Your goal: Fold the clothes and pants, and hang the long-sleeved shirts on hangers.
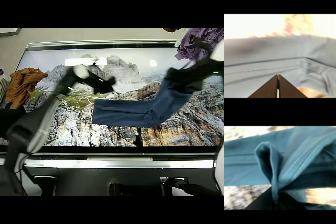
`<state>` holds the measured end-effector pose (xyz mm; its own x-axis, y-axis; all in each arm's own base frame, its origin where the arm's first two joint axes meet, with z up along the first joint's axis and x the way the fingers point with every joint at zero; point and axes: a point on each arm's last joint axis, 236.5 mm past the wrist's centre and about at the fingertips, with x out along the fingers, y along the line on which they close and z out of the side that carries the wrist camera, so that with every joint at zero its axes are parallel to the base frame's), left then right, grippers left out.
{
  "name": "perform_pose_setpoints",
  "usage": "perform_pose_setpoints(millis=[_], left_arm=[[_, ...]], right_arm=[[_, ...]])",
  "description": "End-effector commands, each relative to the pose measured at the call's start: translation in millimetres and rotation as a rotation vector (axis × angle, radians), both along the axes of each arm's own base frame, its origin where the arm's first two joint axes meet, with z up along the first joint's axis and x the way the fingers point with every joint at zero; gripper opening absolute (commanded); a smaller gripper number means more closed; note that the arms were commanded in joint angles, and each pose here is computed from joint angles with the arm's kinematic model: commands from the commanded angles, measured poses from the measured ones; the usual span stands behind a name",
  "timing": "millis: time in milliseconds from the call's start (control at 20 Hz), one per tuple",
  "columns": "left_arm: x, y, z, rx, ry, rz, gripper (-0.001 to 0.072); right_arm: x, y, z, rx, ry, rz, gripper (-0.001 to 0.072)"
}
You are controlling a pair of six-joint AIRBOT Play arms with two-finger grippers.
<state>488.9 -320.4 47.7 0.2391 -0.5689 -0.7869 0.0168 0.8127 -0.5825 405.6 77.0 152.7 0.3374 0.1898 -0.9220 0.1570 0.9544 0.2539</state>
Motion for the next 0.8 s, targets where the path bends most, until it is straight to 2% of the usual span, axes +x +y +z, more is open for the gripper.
perform_pose_setpoints(millis=[0, 350, 450, 750], left_arm=[[-0.6, 131.9, 52.7, 0.182, -0.04, 0.053, 0.0017], [-1.0, 273.9, 117.2, 0.202, -0.114, 0.284, 0.0018], [-0.5, 291.7, 119.6, 0.206, -0.118, 0.317, 0.0018], [-1.9, 298.5, 111.1, 0.222, -0.111, 0.297, 0.0018]], right_arm=[[1.2, 85.3, -18.9, 0.049, 0.019, 0.039, 0.0028], [1.2, 224.5, -94.1, 0.142, 0.076, 0.098, 0.0027], [2.9, 243.0, -112.3, 0.173, 0.099, 0.089, 0.0027], [8.5, 266.7, -133.0, 0.239, 0.121, 0.083, 0.0029]])
